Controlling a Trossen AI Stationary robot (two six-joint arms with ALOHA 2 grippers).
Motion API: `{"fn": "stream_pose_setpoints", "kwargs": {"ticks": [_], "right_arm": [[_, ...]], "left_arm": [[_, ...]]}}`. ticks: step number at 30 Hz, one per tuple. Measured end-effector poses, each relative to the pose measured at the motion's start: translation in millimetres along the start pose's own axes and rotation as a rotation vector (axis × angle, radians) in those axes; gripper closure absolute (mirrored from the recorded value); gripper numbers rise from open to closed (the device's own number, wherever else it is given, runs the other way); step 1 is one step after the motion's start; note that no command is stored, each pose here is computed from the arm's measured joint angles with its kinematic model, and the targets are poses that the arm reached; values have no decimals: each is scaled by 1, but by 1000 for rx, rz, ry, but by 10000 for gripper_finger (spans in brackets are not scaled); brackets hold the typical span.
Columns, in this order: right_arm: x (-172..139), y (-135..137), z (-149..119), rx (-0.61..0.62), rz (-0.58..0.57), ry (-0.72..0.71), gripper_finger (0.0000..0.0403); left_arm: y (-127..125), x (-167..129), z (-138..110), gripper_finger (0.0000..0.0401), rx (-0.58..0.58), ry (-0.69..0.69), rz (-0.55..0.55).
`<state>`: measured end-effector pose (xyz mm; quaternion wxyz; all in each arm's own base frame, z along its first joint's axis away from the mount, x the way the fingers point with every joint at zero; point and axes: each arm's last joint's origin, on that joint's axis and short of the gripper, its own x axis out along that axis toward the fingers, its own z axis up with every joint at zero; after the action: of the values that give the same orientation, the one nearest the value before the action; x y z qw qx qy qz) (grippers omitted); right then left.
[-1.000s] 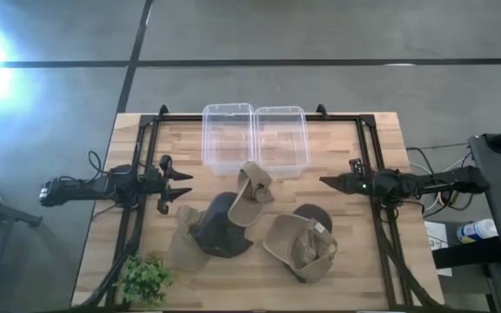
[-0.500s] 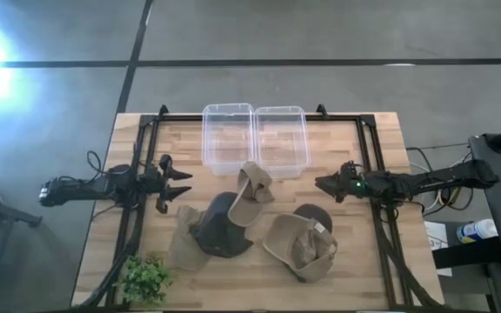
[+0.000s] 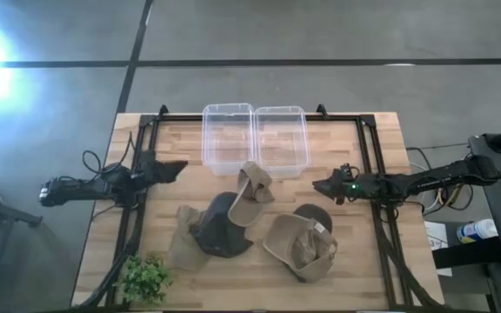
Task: Pick & Place hat
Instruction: Put the middle brown cap into the left transparent bin
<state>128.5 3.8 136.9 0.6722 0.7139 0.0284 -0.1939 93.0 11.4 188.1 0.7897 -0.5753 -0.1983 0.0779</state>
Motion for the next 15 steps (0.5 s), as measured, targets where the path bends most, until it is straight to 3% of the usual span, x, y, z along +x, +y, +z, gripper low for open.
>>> {"fn": "stream_pose_setpoints", "kwargs": {"ticks": [2,6,10,15], "right_arm": [[0,3,0,-29,8,1,216],[0,6,-1,-73,15,3,216],[0,7,-1,-90,20,9,216],[0,6,-2,-109,8,26,216]], "left_arm": [[-3,1,2,218,-29,-19,17],[-38,9,9,218,62,47,26],[-64,32,9,218,258,187,289],[-80,76,-8,218,433,494,589]]}}
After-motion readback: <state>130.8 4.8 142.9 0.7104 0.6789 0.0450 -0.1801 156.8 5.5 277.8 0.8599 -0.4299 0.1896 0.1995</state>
